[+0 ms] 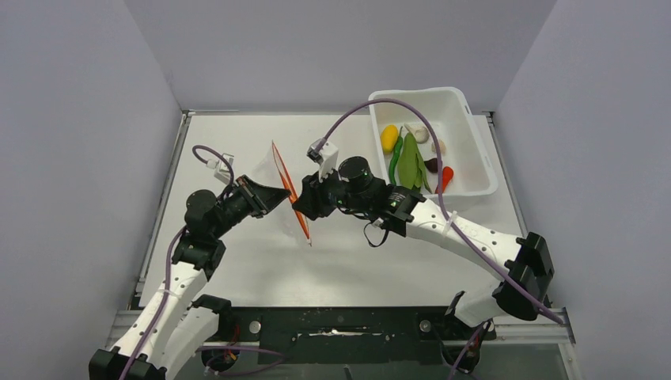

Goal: Place the food in the zip-top bag and seal the zipper
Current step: Open the zipper of the food storage bag at the center of the board.

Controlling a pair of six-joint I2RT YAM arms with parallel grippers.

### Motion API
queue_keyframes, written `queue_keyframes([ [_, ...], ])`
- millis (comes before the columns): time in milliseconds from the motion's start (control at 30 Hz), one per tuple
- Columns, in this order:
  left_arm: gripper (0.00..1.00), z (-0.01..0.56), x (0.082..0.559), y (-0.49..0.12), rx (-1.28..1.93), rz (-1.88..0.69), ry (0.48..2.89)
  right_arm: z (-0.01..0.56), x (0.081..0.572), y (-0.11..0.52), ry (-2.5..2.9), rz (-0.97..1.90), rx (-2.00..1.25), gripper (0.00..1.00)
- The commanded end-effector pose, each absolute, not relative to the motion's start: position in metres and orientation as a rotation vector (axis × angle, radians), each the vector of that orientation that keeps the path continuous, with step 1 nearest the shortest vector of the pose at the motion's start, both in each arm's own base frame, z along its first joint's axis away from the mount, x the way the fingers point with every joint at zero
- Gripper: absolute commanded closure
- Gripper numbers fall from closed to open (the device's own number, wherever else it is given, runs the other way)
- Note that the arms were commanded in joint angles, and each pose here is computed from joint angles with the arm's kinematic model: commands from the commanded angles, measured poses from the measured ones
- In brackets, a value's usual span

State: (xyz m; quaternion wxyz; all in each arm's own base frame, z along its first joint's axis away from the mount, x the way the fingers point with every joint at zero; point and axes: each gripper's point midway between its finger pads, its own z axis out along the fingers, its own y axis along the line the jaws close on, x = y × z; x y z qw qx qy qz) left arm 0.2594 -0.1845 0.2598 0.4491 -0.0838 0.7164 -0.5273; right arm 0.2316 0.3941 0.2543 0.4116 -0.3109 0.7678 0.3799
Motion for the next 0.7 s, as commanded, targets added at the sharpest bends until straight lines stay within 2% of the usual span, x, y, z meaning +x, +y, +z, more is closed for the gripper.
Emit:
queue_keyframes([
  [0, 1.00, 0.292, 0.254, -0.186, -0.102, -1.292, 1.704, 0.299, 0.240, 0.387, 1.830, 0.964, -0.679, 0.61],
  [300, 1.00, 0.294, 0.250, -0.185, -0.102, -1.295, 1.698, 0.295, 0.257, 0.399, 1.867, 0.929, -0.631, 0.62],
  [500, 1.00, 0.297, 0.248, -0.184, -0.094, -1.295, 1.695, 0.280, 0.266, 0.399, 1.918, 0.877, -0.618, 0.74],
  [667, 1.00, 0.297, 0.245, -0.182, -0.090, -1.281, 1.702, 0.268, 0.276, 0.390, 1.954, 0.808, -0.589, 0.97],
])
